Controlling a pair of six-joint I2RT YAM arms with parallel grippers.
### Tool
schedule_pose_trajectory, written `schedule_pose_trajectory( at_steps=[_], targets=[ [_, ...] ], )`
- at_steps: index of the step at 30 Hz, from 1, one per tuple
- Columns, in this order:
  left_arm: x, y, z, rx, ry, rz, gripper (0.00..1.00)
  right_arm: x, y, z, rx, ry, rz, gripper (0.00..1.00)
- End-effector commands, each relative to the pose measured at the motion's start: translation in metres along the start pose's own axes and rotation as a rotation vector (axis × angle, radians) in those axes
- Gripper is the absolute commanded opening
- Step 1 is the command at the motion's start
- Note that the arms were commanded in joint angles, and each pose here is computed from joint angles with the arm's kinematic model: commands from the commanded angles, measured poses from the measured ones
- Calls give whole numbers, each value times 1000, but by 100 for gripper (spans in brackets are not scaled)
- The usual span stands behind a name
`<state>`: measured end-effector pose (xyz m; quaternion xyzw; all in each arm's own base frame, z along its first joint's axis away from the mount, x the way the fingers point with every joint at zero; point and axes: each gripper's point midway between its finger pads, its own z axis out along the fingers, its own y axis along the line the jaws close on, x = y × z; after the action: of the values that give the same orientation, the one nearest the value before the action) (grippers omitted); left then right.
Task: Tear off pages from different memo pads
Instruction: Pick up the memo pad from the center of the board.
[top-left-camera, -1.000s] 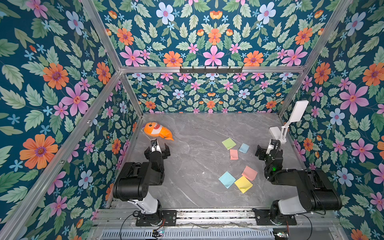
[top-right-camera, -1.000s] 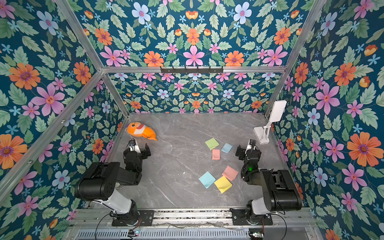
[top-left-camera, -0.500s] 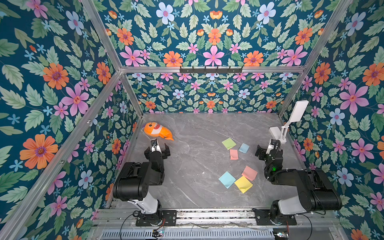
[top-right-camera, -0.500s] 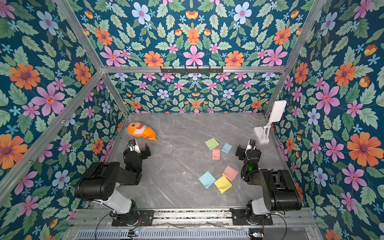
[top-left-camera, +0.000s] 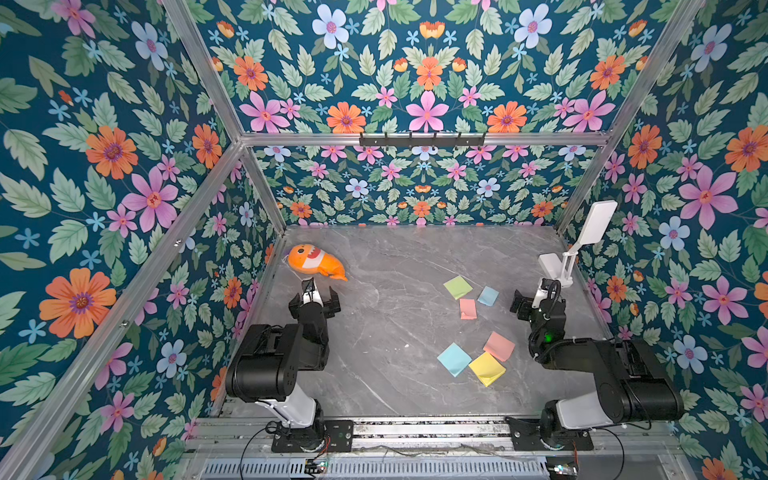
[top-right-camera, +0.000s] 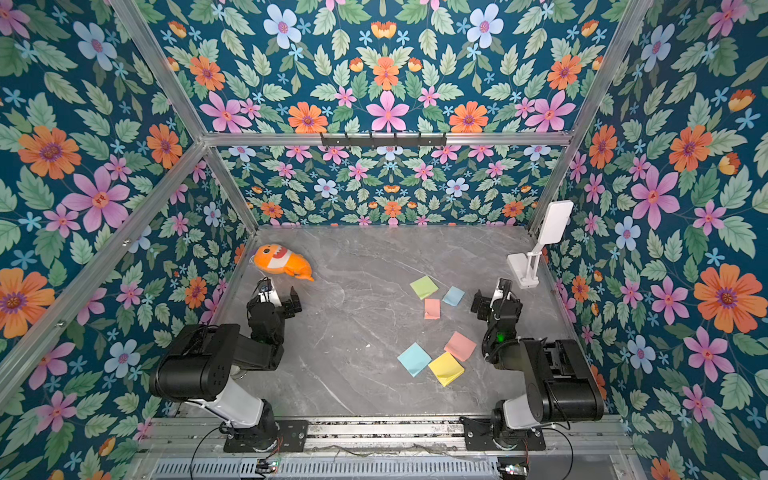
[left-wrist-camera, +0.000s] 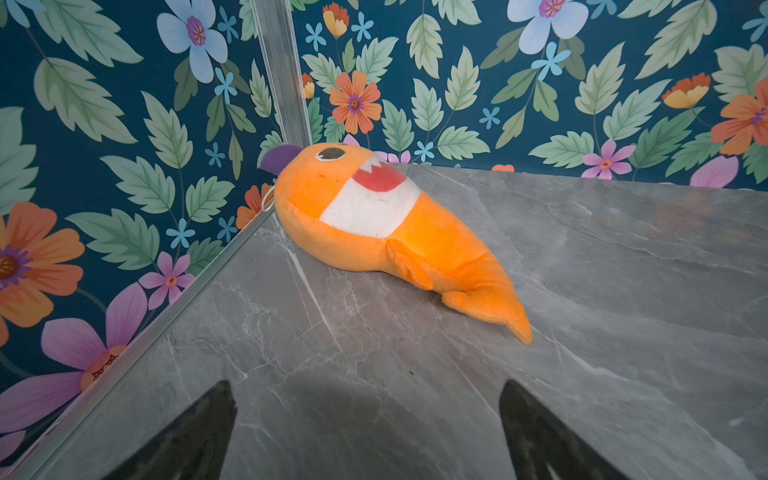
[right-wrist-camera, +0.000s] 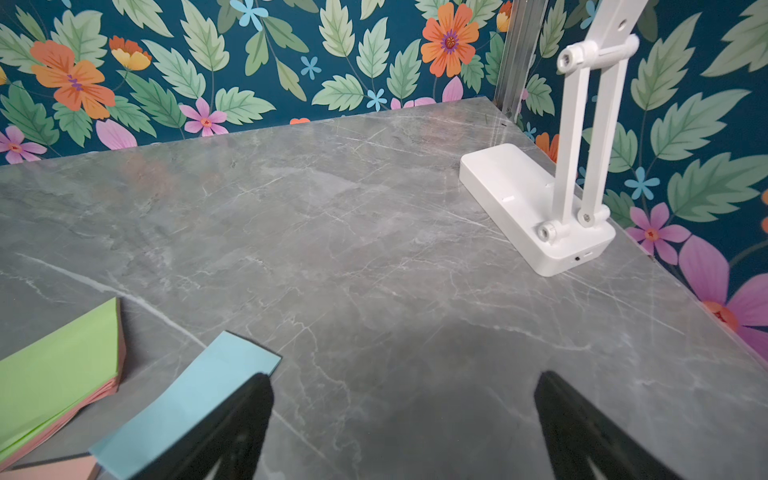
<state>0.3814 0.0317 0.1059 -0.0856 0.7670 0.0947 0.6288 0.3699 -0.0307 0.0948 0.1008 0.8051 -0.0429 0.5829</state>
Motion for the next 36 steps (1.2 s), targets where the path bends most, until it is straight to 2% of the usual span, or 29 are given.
schedule_pose_trajectory(
  at_steps=[1, 5, 6, 9, 11, 15, 17, 20, 23, 25, 26, 27, 28, 30, 33, 36],
  targets=[
    [-6, 1, 0, -4, -22, -4, 100, -7, 1, 1, -2, -26, -2, 99],
    [-7, 0, 1, 5, -21, -9, 100, -7, 1, 1, -2, -27, -3, 99],
    [-14, 8, -1, -36, -46, -17, 100, -9, 1, 1, -1, -34, -4, 99],
    [-32, 7, -7, -38, -13, -2, 100, -33, 19, -14, -61, -24, -68, 99],
    [-45, 10, -7, -58, 16, -37, 100, -55, 23, -30, -67, -1, -82, 99],
    [-61, -1, -12, -37, 38, -124, 100, -97, 11, -59, 4, -68, 56, 99],
    [-68, -10, -13, -31, 57, -167, 100, -105, 6, -71, 34, -26, 158, 99],
    [-75, -36, -9, 68, 128, -222, 100, -97, -6, -89, 98, 69, 425, 99],
    [-80, -58, -9, 185, 170, -355, 100, -100, 28, -95, -216, 109, 513, 99],
    [-83, -66, -9, 229, 195, -386, 100, -95, 34, -98, -251, 165, 530, 89],
    [-85, -74, -9, 277, 204, -384, 100, -87, 38, -98, -260, 220, 534, 87],
    [-88, -87, -12, 354, 215, -357, 95, -80, 40, -96, -256, 268, 539, 84],
    [-88, -97, -14, 409, 232, -330, 85, -69, 40, -94, -234, 330, 546, 81],
    [-82, -106, -18, 412, 247, -329, 76, -52, 40, -90, -198, 429, 548, 75],
    [-76, -126, -28, 382, 223, -245, 76, -33, 52, -84, -207, 525, 562, 73],
    [-71, -160, -45, 418, 224, -181, 78, -22, 70, -80, -225, 595, 555, 71]
  ],
)
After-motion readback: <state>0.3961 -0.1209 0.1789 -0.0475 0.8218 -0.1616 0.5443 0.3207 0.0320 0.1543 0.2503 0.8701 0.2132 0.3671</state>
